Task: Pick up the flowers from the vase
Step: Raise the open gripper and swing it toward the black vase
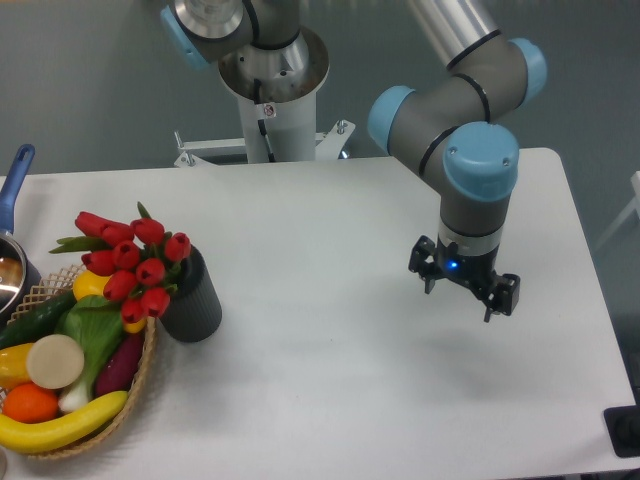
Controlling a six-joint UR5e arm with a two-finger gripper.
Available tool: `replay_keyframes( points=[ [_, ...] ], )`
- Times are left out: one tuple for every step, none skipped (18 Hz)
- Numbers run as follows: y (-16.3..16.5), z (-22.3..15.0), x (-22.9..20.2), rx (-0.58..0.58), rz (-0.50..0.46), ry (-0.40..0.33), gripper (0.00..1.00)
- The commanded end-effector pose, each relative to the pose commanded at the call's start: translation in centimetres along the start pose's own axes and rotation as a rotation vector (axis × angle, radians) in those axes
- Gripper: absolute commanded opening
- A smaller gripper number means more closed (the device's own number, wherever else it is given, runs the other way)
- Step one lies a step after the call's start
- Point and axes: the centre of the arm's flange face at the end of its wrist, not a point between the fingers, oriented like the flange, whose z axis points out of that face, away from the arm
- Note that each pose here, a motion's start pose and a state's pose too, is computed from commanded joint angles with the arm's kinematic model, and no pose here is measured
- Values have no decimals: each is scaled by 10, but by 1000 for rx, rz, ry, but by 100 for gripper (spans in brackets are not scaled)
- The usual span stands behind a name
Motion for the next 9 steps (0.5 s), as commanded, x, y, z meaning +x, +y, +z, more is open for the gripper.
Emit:
replay_keyframes(
  points=[
    [0,-2,0,2,-9,-6,100],
    [0,-2,0,3,-12,-7,100],
    [0,-3,0,7,-17,-9,100],
    [-1,-4,0,14,-31,-11,100],
    [-2,-5,0,30,-52,-6,100],
    [-3,-5,0,44,-78,1,100],
    [-3,-3,1,45,-108,5,100],
    [-2,0,4,57,-146,11,100],
    [-1,3,9,83,-164,-1,100]
  ],
)
